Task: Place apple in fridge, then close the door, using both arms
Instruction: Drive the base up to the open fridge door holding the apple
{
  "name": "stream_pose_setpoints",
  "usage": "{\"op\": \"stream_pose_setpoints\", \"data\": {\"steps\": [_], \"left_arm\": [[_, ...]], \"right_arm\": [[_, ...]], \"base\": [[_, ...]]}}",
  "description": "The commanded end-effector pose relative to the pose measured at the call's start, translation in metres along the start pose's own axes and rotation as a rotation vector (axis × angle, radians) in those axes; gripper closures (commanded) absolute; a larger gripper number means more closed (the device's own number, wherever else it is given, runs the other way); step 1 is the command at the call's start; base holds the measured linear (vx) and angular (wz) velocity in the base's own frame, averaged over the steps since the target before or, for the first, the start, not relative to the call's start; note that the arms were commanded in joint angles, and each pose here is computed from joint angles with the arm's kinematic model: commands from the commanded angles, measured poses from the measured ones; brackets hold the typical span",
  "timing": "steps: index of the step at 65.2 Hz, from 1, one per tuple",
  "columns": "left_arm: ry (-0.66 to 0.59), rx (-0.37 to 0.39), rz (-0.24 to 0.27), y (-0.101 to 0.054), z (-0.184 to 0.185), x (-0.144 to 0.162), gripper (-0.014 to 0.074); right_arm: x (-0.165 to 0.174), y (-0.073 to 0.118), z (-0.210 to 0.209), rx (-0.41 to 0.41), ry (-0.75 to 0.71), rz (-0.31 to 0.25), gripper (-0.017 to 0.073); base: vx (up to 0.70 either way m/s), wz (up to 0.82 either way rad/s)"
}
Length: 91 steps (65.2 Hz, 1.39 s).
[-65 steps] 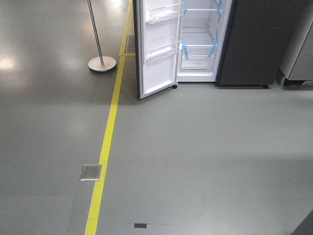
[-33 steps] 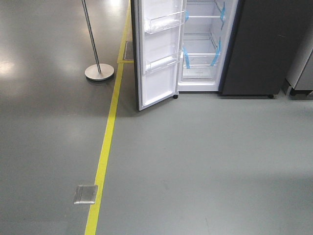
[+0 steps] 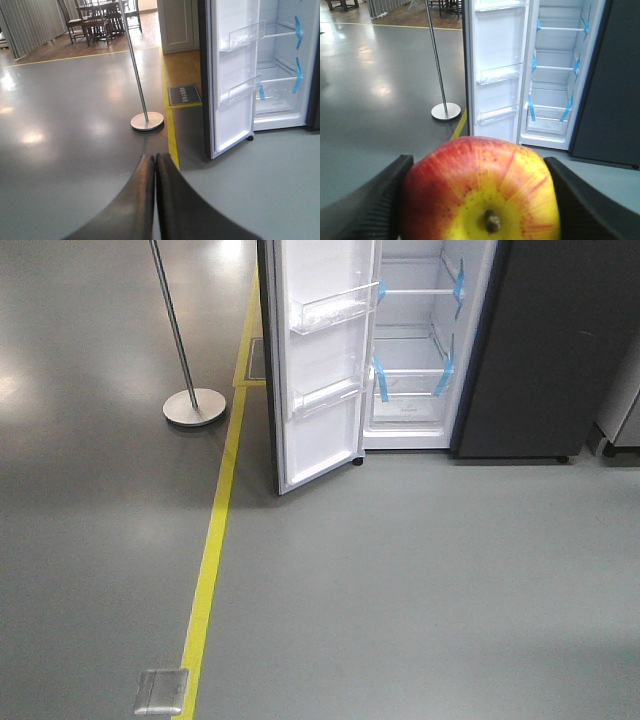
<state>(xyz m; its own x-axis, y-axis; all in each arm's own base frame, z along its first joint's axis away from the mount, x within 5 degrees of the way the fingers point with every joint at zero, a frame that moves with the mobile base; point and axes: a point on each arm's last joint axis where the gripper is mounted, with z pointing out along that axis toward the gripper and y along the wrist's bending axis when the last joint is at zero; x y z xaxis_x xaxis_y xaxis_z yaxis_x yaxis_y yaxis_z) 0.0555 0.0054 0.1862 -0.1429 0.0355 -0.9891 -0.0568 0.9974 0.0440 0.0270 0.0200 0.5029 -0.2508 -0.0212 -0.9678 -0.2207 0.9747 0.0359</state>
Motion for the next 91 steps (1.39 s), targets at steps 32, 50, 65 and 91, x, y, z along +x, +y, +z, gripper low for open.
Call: {"op": "stream_pose_setpoints", "data": {"steps": [32,50,65,91], "left_arm": [[-0.1,0.019,0.0,-0.0012,-0.0029,-0.0125,0.06],[-0.1,0.019,0.0,-0.0012,-0.0029,-0.0125,0.06],[-0.1,0.019,0.0,-0.0012,-0.0029,-0.0125,0.06],[-0.1,0.019,0.0,-0.0012,-0.0029,-0.0125,0.06]], "right_arm": [[-0.0116,-0.0008,-0.0008,0.013,-0.09,-0.003,0.0429],[-0.0116,-0.0008,-0.0008,0.013,-0.09,-0.003,0.0429],[-0.0116,-0.0008,-0.0008,0.013,-0.09,-0.003,0.0429],[-0.0116,-0.0008,-0.0008,0.013,-0.09,-0.003,0.0429]], "base": [[0.27,0.0],[0.25,0.03],[0.23,0.03],[0.2,-0.02]]}}
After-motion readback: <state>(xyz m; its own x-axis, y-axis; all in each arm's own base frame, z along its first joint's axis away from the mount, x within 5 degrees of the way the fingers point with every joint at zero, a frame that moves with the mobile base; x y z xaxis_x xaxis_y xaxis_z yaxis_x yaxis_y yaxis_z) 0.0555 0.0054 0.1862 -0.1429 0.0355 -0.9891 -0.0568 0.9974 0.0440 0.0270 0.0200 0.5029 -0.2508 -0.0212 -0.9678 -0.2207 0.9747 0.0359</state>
